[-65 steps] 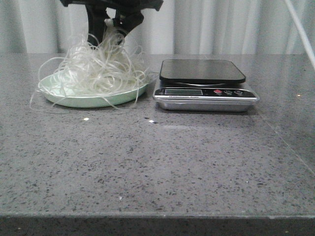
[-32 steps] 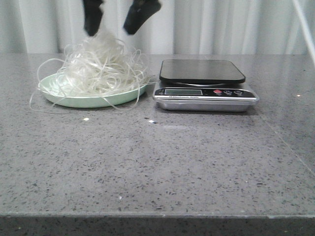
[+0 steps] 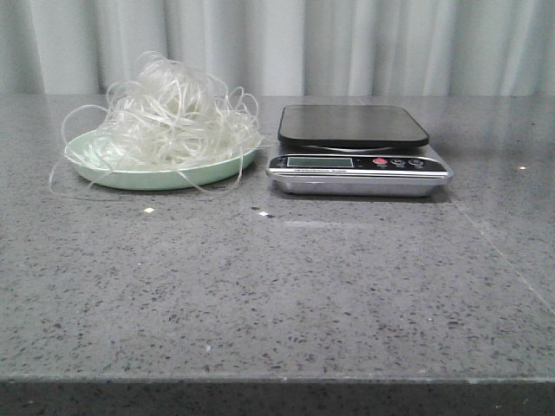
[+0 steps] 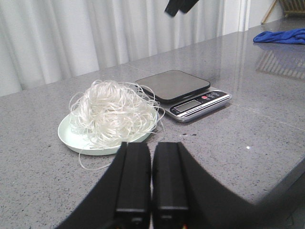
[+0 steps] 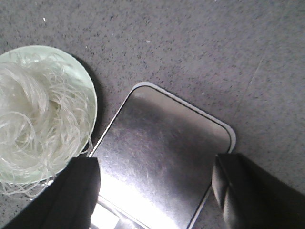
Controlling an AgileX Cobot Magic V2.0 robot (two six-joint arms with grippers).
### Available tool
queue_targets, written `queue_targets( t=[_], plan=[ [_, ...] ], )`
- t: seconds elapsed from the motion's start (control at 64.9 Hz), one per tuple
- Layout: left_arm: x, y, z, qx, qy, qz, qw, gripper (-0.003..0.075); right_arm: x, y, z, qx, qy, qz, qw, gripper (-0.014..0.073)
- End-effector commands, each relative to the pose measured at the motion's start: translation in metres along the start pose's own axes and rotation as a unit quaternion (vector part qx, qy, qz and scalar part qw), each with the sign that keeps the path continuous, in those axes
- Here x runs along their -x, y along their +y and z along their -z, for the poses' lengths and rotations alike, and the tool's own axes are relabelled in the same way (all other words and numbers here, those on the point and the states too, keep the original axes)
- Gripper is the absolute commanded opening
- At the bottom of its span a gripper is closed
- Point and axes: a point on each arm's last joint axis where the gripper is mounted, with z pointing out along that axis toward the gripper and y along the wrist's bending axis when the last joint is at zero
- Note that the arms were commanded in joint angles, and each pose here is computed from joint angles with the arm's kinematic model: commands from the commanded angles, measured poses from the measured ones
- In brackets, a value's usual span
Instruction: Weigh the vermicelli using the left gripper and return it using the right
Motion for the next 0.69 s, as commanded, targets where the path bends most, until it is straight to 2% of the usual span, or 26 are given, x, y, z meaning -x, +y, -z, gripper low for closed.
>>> queue_targets(
  t=[0.0, 0.262, 0.493, 0.677],
  plan=[
    [0.015, 0.001, 0.006, 0.004, -0.061, 0.006, 0.998, 0.0134, -0.001, 0.004, 0.059, 0.004, -0.116, 0.001, 0.993, 0.0588],
    [0.015, 0.001, 0.006, 0.004, -0.061, 0.006, 0.998, 0.0134, -0.082, 0.006, 0.099, -0.005, -0.198, -0.004, 0.980, 0.0588],
    [0.015, 0.001, 0.006, 0.004, -0.062, 0.006, 0.998, 0.0134, -0.168, 0.006, 0.131, -0.014, -0.309, -0.007, 0.951, 0.0588],
    [0.015, 0.001, 0.006, 0.004, -0.062, 0.006, 0.998, 0.0134, -0.229, 0.005, 0.142, -0.020, -0.360, -0.002, 0.933, 0.0588]
  ],
)
